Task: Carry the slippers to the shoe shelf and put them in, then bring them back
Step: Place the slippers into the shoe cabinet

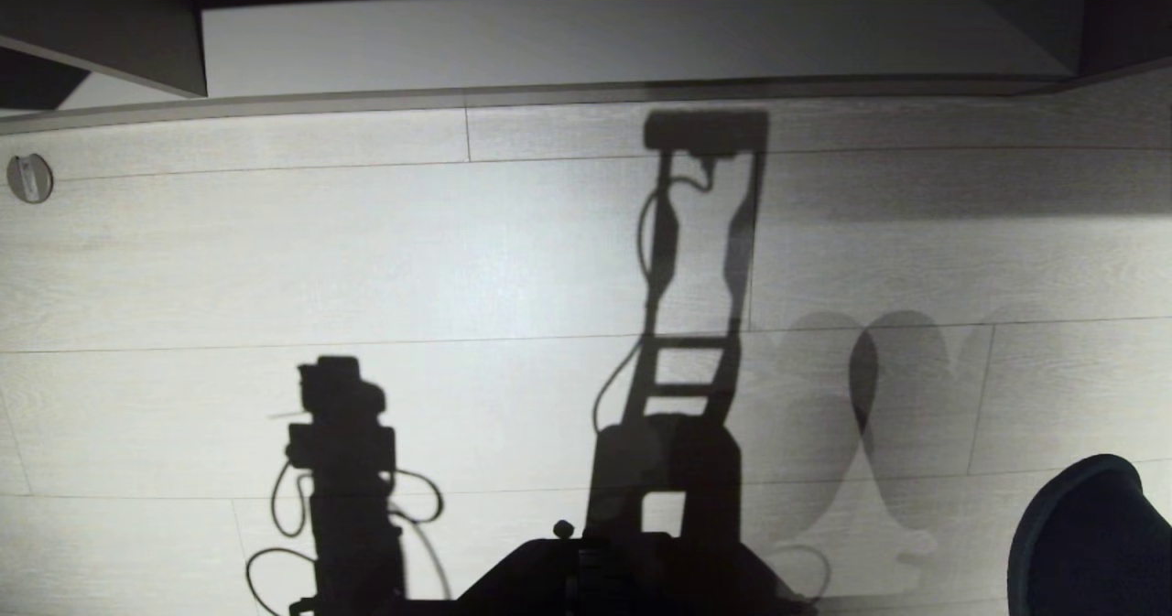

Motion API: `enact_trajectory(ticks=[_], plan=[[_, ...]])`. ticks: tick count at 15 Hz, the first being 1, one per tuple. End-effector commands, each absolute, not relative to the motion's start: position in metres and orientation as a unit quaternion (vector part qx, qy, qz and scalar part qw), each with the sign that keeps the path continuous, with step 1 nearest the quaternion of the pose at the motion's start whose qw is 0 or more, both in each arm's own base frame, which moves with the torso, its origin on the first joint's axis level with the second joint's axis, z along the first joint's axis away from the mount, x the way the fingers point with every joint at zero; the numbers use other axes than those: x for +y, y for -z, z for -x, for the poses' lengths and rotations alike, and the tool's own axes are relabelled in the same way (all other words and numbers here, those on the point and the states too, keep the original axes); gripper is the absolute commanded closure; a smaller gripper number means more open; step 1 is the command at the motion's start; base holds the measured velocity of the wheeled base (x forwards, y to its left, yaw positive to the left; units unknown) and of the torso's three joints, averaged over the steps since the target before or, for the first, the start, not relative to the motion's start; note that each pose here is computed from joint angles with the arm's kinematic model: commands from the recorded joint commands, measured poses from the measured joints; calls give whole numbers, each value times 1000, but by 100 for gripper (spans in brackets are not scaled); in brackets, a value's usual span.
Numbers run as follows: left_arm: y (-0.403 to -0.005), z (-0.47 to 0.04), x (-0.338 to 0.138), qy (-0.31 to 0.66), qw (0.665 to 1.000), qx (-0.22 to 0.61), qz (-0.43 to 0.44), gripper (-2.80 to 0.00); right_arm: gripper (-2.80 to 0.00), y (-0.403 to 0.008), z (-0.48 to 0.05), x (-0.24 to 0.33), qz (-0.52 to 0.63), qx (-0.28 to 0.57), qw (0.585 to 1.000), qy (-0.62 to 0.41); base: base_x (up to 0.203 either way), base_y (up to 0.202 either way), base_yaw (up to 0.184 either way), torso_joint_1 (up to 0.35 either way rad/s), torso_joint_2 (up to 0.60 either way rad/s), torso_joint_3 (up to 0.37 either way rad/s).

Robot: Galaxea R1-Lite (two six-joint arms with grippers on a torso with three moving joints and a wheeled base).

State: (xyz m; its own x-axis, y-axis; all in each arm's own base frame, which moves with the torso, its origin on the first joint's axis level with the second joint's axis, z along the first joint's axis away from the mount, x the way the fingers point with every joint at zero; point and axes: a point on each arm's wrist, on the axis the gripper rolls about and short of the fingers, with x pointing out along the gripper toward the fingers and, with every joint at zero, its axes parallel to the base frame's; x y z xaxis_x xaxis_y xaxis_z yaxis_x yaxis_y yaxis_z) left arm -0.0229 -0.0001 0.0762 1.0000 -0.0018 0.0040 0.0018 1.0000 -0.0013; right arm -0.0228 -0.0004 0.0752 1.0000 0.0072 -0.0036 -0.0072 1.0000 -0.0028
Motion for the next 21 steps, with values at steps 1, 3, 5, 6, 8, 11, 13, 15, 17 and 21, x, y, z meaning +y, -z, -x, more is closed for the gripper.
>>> enact_trajectory(ticks=[1,3,5,6,8,11,13,15,17,21], plan=[[-76,23,0,1,1000,-2,1,0,0,-75,23,0,2,2,1000,-4,0,0,0,0,0,0],[-76,23,0,1,1000,-2,1,0,0,-75,22,0,2,3,1000,-4,0,0,0,0,0,0],[-76,23,0,1,1000,-2,1,0,0,-75,23,0,2,2,1000,-4,0,0,0,0,0,0],[-76,23,0,0,1000,-2,1,0,0,-75,23,0,2,2,1000,-4,0,0,0,0,0,0],[-76,23,0,0,1000,-2,1,0,0,-75,22,0,2,3,1000,-4,0,0,0,0,0,0],[-76,23,0,1,1000,-3,1,0,0,-79,21,0,7,3,1000,-6,0,0,0,0,0,0],[-76,23,0,0,1000,-2,1,0,0,-97,15,0,6,8,1000,-11,0,0,0,0,0,0],[-76,23,0,1,1000,-2,1,0,0,-119,-2,0,4,35,999,-16,0,0,0,0,0,0],[-76,23,0,1,1000,-3,1,0,0,-141,-23,1,7,42,999,-18,0,0,0,0,0,0],[-76,23,0,1,1000,-2,1,0,0,-169,-71,1,33,58,998,-22,0,0,0,0,0,0]])
